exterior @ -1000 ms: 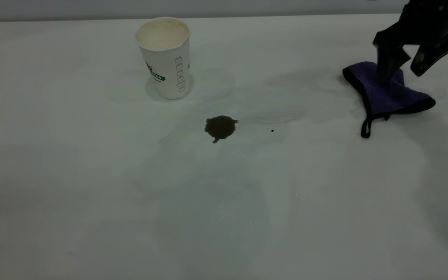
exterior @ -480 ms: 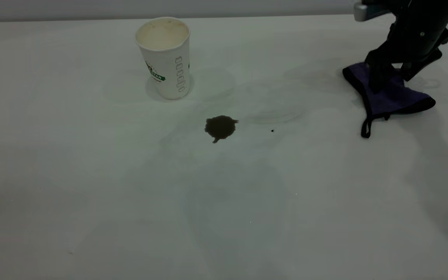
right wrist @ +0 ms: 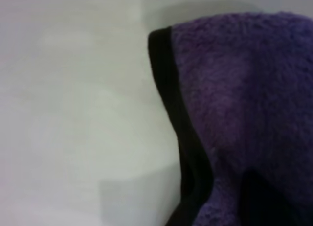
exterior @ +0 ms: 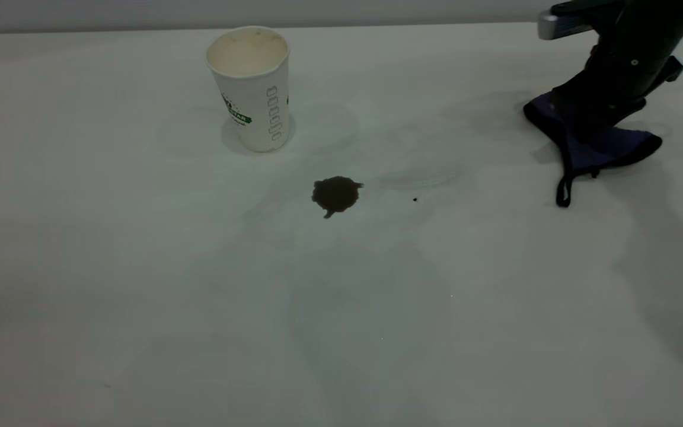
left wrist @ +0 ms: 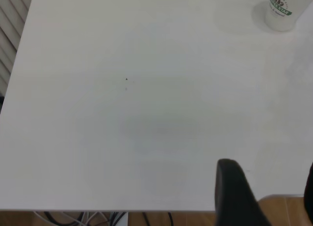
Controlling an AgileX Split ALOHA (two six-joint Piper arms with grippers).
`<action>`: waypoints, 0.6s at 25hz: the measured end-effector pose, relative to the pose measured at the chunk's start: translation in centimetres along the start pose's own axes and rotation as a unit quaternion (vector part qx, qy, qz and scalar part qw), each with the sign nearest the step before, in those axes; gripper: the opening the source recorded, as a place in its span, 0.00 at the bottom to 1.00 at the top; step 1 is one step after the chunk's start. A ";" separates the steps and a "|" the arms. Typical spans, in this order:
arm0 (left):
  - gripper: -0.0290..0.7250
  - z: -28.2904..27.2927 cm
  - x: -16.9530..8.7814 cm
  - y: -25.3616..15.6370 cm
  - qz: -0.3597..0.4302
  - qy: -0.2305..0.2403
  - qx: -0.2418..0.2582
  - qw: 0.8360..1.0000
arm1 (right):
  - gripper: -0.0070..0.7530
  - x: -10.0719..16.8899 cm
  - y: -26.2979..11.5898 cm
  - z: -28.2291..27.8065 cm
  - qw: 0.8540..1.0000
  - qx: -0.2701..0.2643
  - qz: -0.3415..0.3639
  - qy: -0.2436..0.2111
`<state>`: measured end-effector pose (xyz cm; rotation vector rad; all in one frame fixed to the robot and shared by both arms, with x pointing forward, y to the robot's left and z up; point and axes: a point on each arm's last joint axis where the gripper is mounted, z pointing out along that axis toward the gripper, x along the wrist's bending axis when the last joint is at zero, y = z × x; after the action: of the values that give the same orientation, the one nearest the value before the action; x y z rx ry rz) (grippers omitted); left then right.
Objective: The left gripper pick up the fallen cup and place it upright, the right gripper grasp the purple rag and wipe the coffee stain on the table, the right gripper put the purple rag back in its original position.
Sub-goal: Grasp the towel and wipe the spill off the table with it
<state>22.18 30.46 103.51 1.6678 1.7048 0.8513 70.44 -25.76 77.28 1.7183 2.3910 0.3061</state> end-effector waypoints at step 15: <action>0.59 0.0 0.0 0.0 0.000 0.000 0.000 1.000 | 0.10 20.9 3.0 -6.4 0.983 -0.060 -0.142 0.105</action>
<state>22.18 30.46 103.51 1.6678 1.7048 0.8513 64.95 -5.42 83.69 1.3302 2.6591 0.5991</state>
